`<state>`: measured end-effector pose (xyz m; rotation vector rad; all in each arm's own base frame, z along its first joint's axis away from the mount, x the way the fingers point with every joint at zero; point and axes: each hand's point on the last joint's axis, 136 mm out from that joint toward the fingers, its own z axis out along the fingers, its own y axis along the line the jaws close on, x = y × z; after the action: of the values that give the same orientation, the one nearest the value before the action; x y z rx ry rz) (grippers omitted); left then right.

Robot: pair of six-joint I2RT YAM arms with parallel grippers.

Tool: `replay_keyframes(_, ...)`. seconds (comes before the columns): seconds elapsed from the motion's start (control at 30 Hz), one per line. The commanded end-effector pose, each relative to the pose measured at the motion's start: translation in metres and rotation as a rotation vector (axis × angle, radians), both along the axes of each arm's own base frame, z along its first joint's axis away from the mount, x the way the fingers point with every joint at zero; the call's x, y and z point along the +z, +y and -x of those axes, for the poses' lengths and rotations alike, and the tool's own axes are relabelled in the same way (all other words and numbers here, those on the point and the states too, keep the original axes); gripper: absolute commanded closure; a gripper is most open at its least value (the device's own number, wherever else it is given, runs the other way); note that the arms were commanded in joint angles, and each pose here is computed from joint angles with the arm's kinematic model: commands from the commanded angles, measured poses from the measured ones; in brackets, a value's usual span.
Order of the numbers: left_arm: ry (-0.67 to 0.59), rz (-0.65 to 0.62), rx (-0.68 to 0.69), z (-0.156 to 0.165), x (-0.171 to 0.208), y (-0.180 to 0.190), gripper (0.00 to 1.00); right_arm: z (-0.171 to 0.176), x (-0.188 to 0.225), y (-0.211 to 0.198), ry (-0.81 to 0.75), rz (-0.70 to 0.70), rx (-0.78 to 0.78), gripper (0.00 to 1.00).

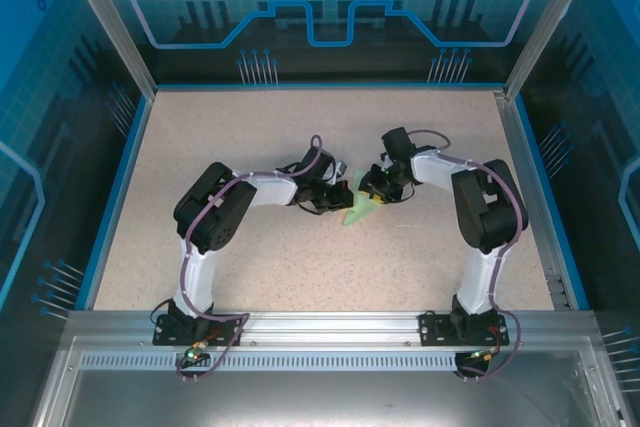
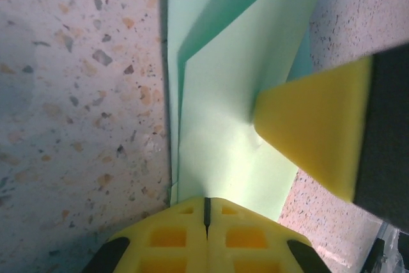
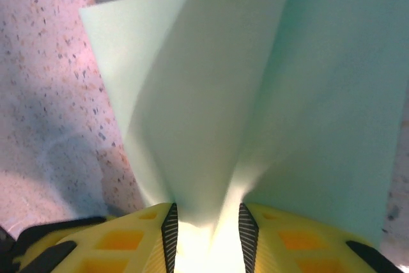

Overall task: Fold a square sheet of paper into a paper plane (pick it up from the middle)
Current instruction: Fourth fold the wing at the center of the table.

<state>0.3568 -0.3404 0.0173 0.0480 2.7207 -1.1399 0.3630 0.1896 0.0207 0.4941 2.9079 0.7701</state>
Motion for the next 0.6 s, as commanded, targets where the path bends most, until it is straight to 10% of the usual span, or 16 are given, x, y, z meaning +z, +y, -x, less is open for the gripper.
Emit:
replay_keyframes(0.0, 0.076, -0.103, -0.028, 0.017, -0.031, 0.012, 0.98, -0.009, 0.034, 0.002, -0.132, -0.086, 0.052, 0.66)
replay_keyframes(0.57, 0.110, -0.125, -0.027, 0.021, -0.035, 0.013, 1.00, 0.012, 0.006, 0.023, -0.108, -0.110, 0.220, 0.90)
